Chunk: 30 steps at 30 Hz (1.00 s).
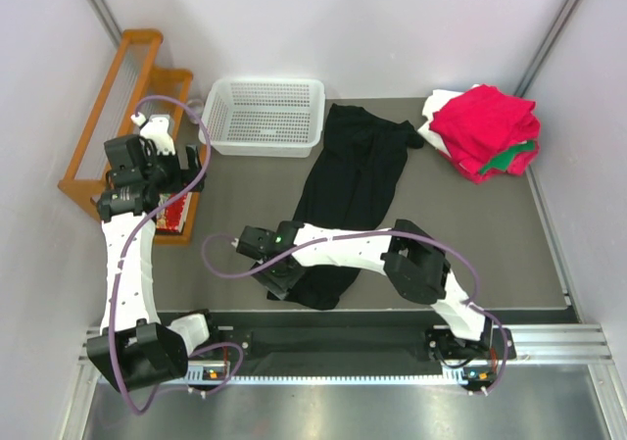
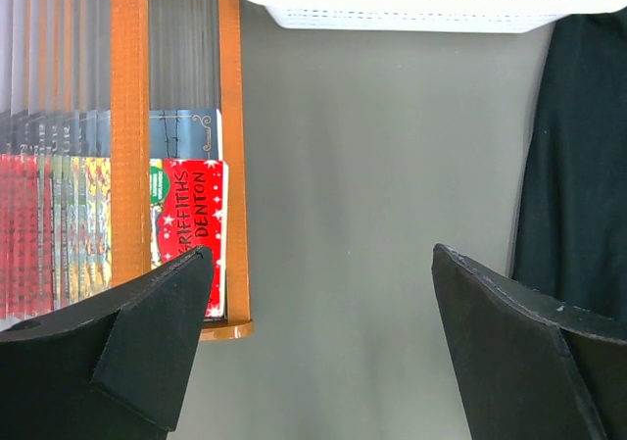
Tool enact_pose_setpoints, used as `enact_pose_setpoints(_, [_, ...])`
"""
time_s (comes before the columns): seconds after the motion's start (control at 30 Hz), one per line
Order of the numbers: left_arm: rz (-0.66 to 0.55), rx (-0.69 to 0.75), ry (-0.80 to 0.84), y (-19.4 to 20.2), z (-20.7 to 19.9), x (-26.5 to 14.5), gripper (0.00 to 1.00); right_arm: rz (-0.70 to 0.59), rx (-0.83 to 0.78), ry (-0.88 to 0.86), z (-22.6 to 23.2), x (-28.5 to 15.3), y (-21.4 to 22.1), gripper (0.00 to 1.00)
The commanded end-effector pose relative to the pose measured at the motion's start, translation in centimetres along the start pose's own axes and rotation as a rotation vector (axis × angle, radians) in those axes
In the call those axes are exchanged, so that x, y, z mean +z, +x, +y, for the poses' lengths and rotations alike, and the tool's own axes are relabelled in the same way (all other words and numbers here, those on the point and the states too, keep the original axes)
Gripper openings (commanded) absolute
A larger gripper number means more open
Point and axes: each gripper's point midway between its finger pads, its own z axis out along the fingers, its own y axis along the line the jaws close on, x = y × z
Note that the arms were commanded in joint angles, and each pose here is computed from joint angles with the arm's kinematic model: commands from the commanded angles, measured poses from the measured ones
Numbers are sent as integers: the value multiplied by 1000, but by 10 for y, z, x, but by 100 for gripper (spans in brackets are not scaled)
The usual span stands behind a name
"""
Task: Fold and stack the t-shirts
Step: Fold the tshirt
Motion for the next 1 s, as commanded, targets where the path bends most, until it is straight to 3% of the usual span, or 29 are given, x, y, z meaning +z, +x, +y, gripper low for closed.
enact_pose_setpoints(0.0, [-55, 17, 4, -15, 0, -4, 98, 20, -22, 30, -4, 11, 8, 58])
enact_pose_setpoints(0.27, [-47, 34, 16, -11, -2, -5, 98, 0, -11, 26, -8, 2, 3, 37])
enact_pose_setpoints(0.47, [-45, 32, 24, -9, -3, -4, 98, -29, -13, 28, -8, -16, -8, 41])
enact_pose_setpoints(0.7, [-43, 37, 32, -8, -4, -3, 98, -59, -21, 27, -8, -31, -20, 56])
enact_pose_setpoints(0.83, [-40, 41, 34, -7, -4, -3, 98, -58, -19, 30, -8, -27, -21, 56])
enact_pose_setpoints(0.97, [-35, 40, 33, -5, -3, -2, 98, -44, -19, 29, -6, -18, -18, 48])
